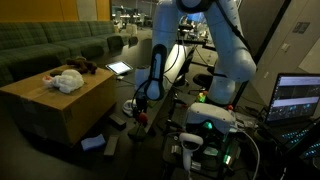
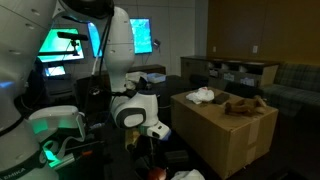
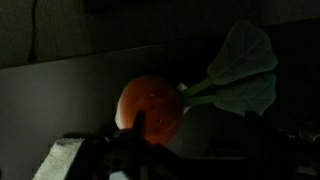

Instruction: Pick up all the objects on the box and put them on table, then pick up the all the objects on the table and put them on the box

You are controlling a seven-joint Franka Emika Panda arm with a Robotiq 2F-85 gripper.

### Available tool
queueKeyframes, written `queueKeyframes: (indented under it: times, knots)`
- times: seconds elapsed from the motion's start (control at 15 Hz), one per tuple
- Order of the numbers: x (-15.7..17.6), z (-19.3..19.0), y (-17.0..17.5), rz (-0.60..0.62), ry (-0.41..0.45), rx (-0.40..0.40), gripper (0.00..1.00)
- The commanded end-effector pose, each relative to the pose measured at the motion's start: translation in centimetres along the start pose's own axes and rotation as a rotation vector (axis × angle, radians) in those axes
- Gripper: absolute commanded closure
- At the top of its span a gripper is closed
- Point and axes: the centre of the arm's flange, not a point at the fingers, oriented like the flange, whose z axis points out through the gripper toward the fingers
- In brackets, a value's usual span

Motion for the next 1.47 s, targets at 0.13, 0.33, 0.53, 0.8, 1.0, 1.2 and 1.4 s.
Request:
queueKeyframes:
  times: [0.13,0.33,0.53,0.8,1.0,1.2,1.4]
  knots:
    - [-1.0,1.4,0.0,-0.01,0.025,0.023,0.0]
    - [-0.3,2.1,1.1,-0.01,0.021,0.019,0.0]
    - [-0.5,2.9,1.7,-0.004,0.02,0.019,0.0]
    - [0.2,3.3,2.6,0.003,0.028,0.028,0.0]
    - [0.7,4.2,2.8,0.007,0.024,0.043,0.0]
    - [1.2,5.1,2.7,0.011,0.023,0.063,0.0]
    - [1.8,5.6,3.1,0.016,0.021,0.073,0.0]
